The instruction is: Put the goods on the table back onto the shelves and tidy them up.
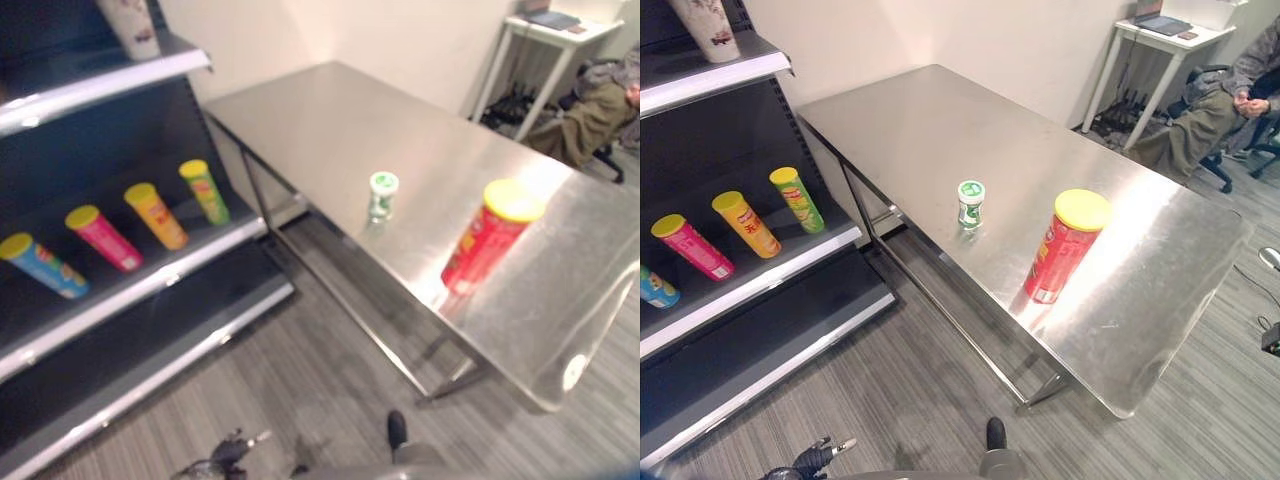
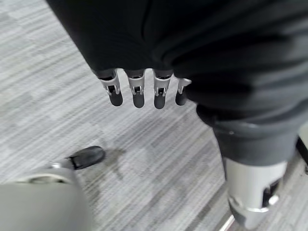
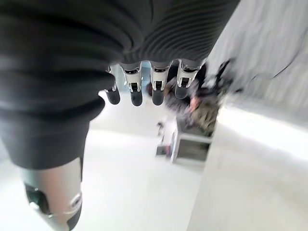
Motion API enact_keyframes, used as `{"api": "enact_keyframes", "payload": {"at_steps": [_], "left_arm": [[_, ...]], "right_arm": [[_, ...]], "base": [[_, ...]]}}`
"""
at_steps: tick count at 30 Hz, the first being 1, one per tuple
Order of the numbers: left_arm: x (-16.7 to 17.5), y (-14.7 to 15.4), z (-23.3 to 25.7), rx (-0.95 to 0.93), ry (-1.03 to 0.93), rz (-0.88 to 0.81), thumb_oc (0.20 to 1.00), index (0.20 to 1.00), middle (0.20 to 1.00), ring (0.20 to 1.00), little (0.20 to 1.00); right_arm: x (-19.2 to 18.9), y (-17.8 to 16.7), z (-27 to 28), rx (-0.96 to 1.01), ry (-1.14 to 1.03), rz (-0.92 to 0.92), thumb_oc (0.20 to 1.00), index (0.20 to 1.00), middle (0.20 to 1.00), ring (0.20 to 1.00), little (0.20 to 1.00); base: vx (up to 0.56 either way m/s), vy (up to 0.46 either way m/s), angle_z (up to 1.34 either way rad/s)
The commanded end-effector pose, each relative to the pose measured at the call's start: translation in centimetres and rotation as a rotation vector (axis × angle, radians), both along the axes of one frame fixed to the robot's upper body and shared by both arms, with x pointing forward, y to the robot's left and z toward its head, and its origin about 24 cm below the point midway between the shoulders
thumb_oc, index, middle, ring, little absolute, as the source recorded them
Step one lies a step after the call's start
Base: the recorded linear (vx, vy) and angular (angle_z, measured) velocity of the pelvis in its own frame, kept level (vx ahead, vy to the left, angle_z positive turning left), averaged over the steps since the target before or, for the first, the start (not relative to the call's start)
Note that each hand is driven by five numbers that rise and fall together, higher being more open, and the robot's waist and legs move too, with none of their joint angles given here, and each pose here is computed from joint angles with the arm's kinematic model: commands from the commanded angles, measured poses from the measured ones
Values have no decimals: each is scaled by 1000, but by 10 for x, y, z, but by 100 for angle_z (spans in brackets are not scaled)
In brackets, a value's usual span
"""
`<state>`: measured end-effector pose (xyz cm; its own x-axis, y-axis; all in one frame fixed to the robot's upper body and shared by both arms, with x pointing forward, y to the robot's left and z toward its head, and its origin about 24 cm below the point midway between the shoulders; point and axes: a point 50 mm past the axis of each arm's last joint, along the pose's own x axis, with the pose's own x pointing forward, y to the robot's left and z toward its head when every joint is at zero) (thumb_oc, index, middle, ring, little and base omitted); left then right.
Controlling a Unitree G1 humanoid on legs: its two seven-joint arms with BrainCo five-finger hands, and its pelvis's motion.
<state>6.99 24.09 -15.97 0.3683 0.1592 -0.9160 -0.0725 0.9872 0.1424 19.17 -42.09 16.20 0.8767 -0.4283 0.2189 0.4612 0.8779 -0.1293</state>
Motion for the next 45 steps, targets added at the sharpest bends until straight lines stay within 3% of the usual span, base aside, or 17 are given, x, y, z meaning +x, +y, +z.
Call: {"api": "enact_keyframes", "payload": {"at_steps": [1,6,11,17,30,45], "left_arm": [[20,14,8,31,-67,-53,1000,1000,1000,1000,1000],[19,14,9,23,-77,-70,1000,1000,1000,1000,1000],[22,10,10,17,-93,-108,1000,1000,1000,1000,1000],[27,8,11,10,-111,-121,1000,1000,1000,1000,1000],[24,8,10,35,-105,-86,1000,1000,1000,1000,1000],[19,6,9,16,-98,-93,1000,1000,1000,1000,1000]], "right_arm": [[11,13,58,-153,-119,157,1000,1000,1000,1000,1000],[21,53,79,-326,-53,409,1000,1000,1000,1000,1000],[22,77,85,-448,-7,508,1000,1000,1000,1000,1000],[37,88,75,-531,66,524,1000,1000,1000,1000,1000],[52,83,75,-630,-2,323,1000,1000,1000,1000,1000],[53,93,62,-580,102,497,1000,1000,1000,1000,1000]], "base": [[14,-16,5],[-1,-15,4],[-2,-4,1],[-16,0,-1],[6,-12,5],[7,-19,13]]}}
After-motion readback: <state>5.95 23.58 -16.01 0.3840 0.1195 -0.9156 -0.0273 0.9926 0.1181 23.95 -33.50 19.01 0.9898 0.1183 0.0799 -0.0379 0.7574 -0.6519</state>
